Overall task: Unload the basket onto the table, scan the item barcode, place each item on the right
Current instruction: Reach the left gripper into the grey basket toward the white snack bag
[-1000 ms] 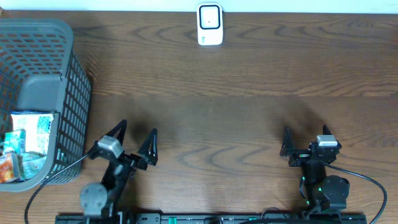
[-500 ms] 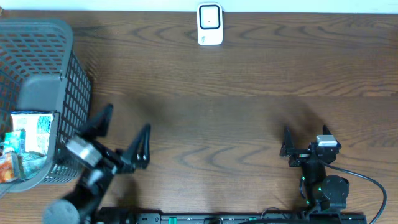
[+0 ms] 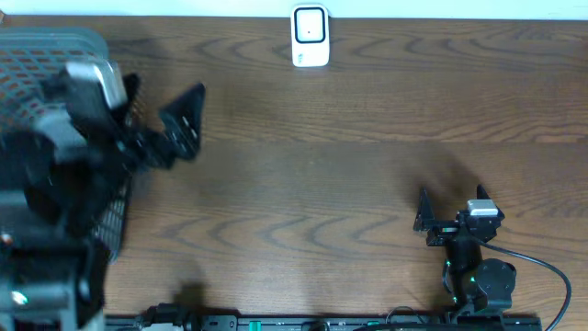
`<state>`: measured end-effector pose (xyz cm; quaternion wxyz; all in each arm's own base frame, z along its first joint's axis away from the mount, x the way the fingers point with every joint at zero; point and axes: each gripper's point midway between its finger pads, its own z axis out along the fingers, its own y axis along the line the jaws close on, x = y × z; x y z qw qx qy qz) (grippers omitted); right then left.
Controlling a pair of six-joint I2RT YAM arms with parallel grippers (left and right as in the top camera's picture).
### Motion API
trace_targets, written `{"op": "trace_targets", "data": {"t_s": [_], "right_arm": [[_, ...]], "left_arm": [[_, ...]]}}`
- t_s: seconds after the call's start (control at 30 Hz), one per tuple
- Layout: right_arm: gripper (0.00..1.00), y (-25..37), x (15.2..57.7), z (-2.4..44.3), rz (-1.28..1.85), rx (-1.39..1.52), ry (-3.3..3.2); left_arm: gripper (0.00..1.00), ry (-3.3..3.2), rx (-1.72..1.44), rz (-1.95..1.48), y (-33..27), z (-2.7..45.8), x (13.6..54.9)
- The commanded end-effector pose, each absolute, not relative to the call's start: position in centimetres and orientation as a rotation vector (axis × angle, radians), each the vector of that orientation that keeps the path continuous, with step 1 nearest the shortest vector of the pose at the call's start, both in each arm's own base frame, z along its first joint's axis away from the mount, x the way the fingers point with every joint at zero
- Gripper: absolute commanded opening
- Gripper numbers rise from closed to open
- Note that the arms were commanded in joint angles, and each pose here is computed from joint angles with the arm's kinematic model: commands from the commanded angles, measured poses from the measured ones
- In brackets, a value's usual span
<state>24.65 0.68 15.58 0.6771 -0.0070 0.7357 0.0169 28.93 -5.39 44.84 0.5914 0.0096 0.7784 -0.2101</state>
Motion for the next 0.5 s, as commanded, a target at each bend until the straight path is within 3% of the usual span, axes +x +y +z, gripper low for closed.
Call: {"op": "trace_targets", "data": {"t_s": [0.0,0.3,0.47], "right_arm": [[0.99,0.3,24.6,15.5,0.021,-0.010,1.655],[0.99,0.3,24.6,15.5,0.022,-0.010,1.655],[0.99,0.3,24.6,15.5,0.022,-0.010,1.654]], "left_arm": [[0.98,1.925,-0.177,-0.228,0.6,46.1,30.7],[0.98,2.170,-0.363,-0.001,8.7,44.0,32.8],[0.98,2.108,-0.855,0.256,16.9,42.0,31.2]]}}
